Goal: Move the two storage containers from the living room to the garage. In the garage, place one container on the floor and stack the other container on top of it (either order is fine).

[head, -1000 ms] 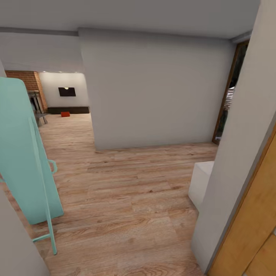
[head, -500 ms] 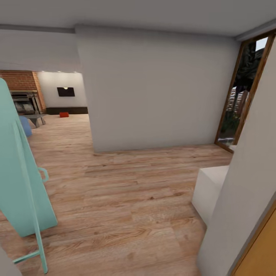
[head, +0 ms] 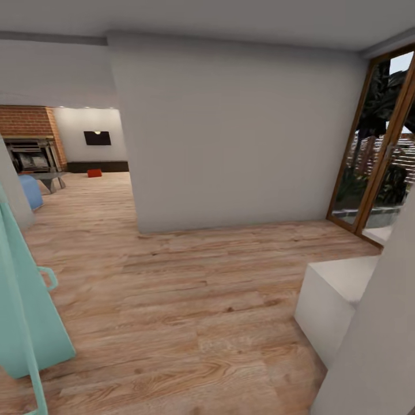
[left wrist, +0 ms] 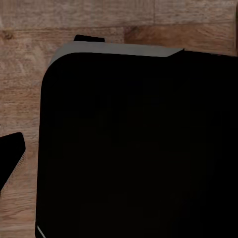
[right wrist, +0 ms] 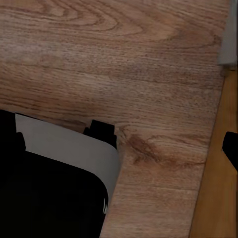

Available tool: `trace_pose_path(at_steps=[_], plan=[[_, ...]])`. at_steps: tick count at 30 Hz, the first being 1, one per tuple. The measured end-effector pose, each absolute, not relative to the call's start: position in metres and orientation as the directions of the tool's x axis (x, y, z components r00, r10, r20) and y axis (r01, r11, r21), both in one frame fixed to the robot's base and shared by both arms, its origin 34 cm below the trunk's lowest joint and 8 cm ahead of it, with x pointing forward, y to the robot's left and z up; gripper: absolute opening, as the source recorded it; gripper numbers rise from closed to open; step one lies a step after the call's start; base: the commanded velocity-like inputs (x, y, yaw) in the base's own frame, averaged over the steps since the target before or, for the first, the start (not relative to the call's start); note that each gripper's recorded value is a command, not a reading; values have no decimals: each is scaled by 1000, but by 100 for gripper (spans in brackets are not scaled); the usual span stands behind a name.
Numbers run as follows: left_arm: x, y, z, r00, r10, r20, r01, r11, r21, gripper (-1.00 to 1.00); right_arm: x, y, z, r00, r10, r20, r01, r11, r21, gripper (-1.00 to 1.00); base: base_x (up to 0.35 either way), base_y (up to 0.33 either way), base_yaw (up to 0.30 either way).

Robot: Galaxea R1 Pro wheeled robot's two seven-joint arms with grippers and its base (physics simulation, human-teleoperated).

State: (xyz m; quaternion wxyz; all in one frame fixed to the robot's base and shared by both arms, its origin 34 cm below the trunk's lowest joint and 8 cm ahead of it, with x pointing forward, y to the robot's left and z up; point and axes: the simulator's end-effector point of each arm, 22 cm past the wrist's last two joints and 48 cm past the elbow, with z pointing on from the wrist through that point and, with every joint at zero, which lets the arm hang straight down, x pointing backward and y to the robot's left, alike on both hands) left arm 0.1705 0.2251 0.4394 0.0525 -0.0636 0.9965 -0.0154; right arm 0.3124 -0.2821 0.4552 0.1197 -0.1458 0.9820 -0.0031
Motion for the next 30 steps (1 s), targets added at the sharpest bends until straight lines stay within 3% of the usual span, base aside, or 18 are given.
trace_pose_path(at_steps=[30], plan=[[171,226,439,-986,-128,-103,-125,991,-36,100,313,-282,455,-928,-288,-238,-287,957,-40,100,321,0,42]])
